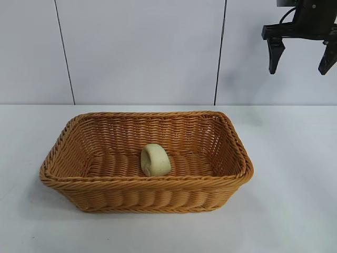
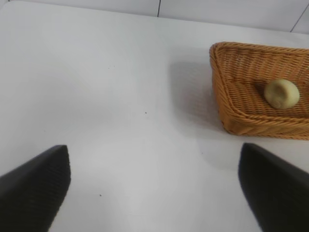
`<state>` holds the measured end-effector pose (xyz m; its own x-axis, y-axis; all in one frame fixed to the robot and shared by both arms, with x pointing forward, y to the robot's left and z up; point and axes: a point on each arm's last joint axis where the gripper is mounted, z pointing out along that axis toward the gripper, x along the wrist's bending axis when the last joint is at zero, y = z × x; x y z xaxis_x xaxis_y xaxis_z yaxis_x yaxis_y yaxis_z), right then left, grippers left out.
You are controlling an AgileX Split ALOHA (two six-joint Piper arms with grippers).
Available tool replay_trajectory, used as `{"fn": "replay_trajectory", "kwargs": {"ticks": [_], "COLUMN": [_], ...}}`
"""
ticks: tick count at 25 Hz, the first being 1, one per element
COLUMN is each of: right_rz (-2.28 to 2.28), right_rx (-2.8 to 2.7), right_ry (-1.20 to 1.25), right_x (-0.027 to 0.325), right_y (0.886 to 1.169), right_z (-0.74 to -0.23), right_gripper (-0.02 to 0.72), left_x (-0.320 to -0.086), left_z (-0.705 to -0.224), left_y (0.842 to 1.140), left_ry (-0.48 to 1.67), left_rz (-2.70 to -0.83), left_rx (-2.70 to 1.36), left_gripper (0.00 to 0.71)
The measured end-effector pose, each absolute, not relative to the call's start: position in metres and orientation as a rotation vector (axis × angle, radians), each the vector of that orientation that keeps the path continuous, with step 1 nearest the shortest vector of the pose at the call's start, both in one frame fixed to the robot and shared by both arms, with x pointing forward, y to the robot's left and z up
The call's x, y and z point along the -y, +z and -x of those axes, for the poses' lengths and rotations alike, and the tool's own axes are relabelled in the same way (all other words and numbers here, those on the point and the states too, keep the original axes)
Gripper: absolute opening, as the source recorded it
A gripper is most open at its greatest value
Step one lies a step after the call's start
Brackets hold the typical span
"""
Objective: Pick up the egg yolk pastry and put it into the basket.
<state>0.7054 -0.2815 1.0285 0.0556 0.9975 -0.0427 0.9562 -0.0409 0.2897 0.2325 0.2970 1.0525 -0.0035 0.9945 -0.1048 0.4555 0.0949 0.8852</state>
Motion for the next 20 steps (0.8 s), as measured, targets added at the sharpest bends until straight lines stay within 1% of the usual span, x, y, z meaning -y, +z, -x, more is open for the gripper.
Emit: {"fn": "replay_trajectory", "kwargs": {"ticks": [4, 9, 14, 20], "right_rz": [-2.104, -2.117, -2.14, -2.13], "right_rx": [-2.006, -2.049, -2.097, -2.142], "right_ry": [0.227, 0.174, 0.102, 0.06], "right_x": [0.282, 0.283, 0.286, 0.29], "right_y": [1.029, 1.037, 1.042, 1.051], "right_z": [-0.695, -0.658, -0.603, -0.525], "right_gripper": [0.695, 0.695, 0.695, 0.695], "left_x": [-0.297, -0.297, -0.297, -0.297], "left_z": [-0.233, -0.232, -0.232, -0.232], "left_y": [1.052, 1.052, 1.052, 1.052], "left_ry": [0.854, 0.853, 0.853, 0.853], "left_rz": [-1.473, -1.473, -1.473, -1.473], "left_rx": [-1.576, -1.577, -1.577, -1.577], "left_gripper": [0.678, 0.678, 0.678, 0.678]}}
